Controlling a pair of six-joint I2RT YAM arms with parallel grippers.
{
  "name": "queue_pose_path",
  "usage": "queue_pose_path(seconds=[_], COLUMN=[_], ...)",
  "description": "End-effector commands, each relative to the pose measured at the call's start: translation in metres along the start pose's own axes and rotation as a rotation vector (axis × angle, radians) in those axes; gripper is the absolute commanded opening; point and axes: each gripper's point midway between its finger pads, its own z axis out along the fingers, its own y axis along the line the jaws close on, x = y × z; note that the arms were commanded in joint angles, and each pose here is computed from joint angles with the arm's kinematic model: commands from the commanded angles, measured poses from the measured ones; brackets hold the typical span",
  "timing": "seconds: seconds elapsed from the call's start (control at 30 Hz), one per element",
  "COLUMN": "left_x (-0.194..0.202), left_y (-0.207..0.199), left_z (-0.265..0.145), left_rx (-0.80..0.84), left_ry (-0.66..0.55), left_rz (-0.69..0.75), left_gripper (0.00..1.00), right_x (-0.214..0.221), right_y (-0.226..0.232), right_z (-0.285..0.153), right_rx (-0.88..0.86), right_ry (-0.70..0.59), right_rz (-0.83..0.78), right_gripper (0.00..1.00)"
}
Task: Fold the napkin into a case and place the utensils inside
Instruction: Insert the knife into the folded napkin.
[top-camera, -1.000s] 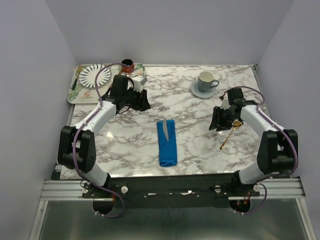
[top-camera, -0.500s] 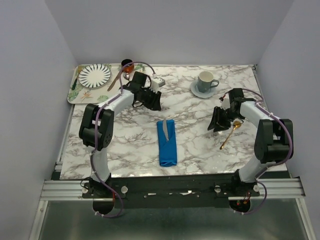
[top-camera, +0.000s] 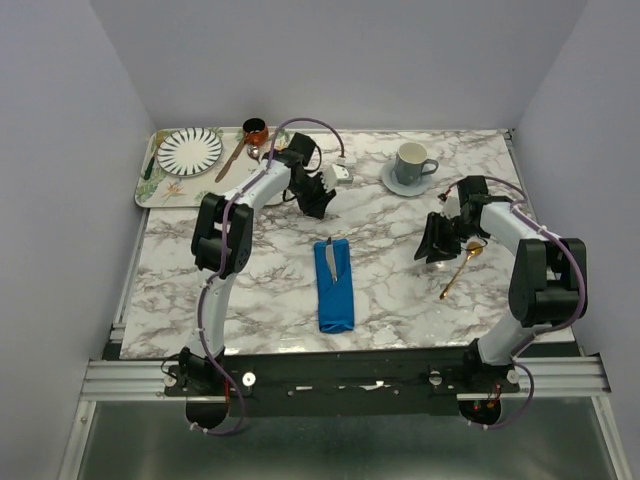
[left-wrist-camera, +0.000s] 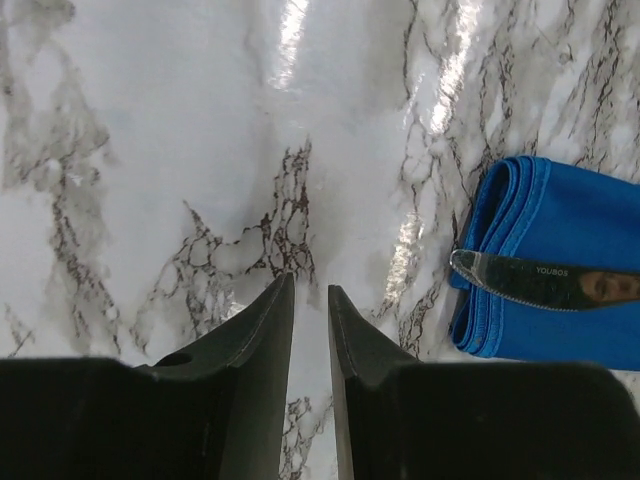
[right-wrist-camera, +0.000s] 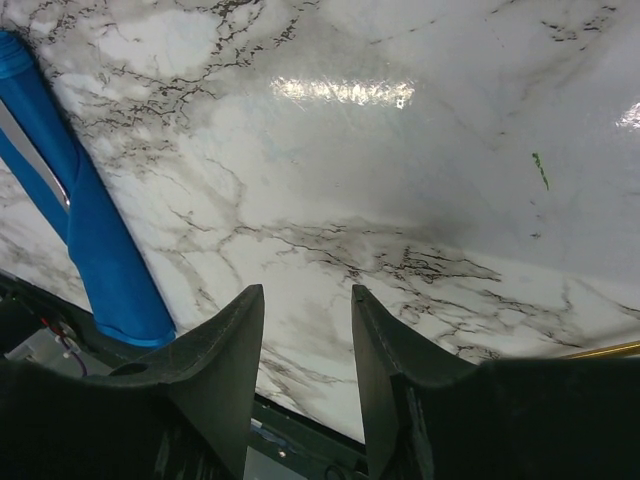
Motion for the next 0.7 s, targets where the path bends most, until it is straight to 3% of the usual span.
queue_pose_path(seconds=[0.0,0.67], left_x=[0.014,0.027], left_y=[-0.016,-0.044], left_z=[0.015,0.031], left_rx=[0.066,0.119], left_ry=[0.085,0.188], left_rz=[0.101,0.262], left_gripper=[0.32,0.34], right_x=[-0.008,-0.007], right_y=[0.006,0.005], right_z=[-0.010,-0.016], right_rx=[-0.003,0.013], right_ry=[-0.047,-0.070], right_rz=[-0.040,-0.056], right_gripper=[0.49,0.49])
